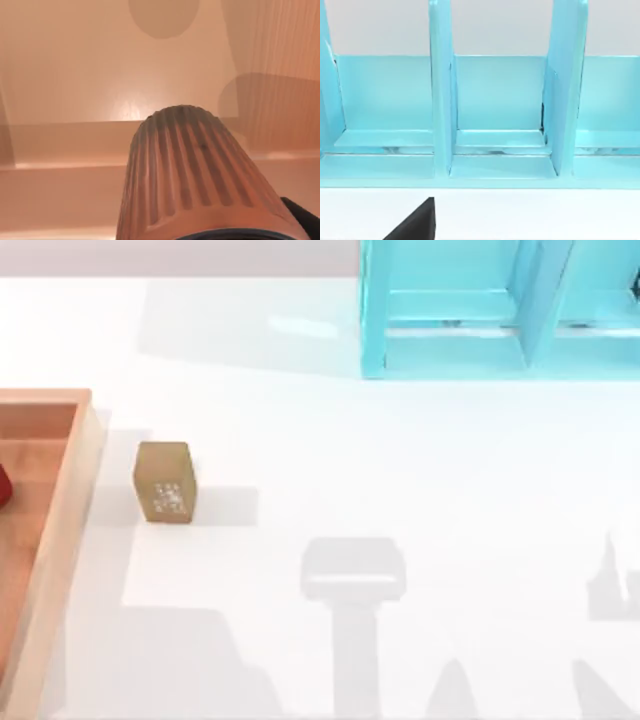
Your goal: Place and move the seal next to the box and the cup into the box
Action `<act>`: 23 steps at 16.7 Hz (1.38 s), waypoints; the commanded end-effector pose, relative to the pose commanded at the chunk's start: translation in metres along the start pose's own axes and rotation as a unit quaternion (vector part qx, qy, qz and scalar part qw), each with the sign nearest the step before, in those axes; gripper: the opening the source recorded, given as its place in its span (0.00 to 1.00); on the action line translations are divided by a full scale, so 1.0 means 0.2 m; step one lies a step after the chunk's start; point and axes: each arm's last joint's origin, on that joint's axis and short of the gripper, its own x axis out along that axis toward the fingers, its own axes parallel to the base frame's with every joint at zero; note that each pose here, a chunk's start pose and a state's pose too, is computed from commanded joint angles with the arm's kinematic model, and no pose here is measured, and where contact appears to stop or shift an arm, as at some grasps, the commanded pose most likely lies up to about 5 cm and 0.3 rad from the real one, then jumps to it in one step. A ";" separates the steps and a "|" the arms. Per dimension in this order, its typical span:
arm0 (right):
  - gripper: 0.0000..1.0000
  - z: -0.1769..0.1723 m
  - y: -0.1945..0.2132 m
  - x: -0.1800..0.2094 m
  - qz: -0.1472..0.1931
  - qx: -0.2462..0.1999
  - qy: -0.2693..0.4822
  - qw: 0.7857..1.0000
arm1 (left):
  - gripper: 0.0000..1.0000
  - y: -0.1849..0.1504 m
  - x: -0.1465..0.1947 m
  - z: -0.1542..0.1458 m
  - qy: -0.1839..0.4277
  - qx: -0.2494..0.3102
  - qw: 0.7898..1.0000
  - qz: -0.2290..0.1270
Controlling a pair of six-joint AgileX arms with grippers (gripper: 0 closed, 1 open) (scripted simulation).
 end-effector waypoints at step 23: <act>1.00 0.00 0.00 0.00 0.000 0.000 0.000 1.000 | 0.38 0.04 0.32 0.00 -0.001 -0.002 1.000 -0.001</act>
